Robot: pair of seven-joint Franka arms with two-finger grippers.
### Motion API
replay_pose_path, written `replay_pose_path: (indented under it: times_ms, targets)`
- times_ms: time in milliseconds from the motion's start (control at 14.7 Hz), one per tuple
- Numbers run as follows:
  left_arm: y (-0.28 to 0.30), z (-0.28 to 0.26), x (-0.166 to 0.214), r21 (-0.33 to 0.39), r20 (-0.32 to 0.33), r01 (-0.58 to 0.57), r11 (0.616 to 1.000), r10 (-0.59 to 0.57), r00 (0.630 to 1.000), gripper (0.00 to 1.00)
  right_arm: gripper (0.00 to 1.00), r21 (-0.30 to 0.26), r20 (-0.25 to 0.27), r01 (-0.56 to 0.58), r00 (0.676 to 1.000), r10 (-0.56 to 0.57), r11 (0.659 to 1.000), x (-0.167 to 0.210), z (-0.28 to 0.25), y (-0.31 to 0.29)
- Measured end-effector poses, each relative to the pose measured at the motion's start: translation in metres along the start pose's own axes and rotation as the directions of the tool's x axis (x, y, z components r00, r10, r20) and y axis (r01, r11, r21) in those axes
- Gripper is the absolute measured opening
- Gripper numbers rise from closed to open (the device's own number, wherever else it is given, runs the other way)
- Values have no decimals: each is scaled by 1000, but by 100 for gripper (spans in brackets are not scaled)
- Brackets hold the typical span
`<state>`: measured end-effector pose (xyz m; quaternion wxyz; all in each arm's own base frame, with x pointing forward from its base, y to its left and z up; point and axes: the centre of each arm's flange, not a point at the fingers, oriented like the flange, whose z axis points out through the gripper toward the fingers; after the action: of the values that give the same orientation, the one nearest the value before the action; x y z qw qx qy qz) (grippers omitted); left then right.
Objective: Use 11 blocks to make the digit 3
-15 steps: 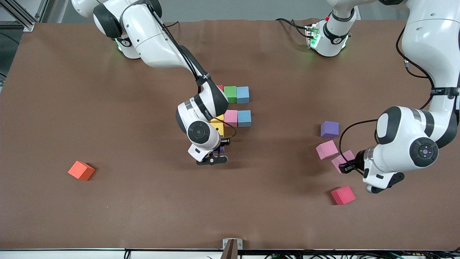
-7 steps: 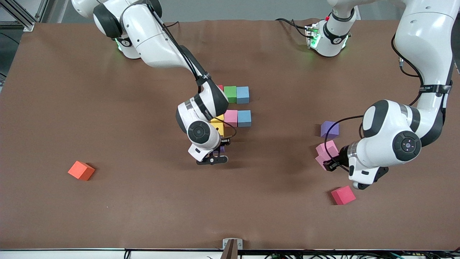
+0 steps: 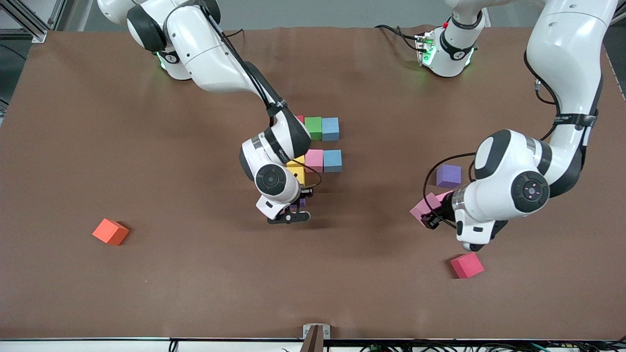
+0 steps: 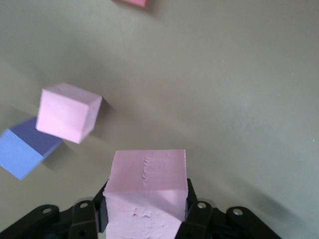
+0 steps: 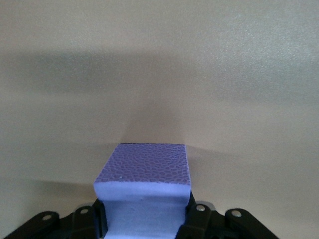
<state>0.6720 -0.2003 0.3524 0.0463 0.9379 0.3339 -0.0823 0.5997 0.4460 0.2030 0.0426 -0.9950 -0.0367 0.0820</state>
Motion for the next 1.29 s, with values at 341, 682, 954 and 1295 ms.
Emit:
replay_pose_path:
  times_ms: [341, 682, 954, 1295]
  targets:
    - [33, 23, -35, -31, 0, 68, 997, -68, 998, 56, 56, -1, 1, 1, 1000, -1, 1000, 0, 0, 0]
    - [55, 45, -63, -52, 15, 228, 972, -227, 974, 56, 56, -4, 6, 5, 1000, -5, 1000, -3, 1, -3]
    - [63, 58, -71, -64, 31, 334, 940, -333, 943, 56, 56, -7, 11, 9, 1000, -9, 1000, -6, 2, -5]
    - [73, 74, -76, -91, 53, 425, 900, -422, 905, 56, 56, -9, 14, 10, 1000, -10, 1000, -7, 2, -6]
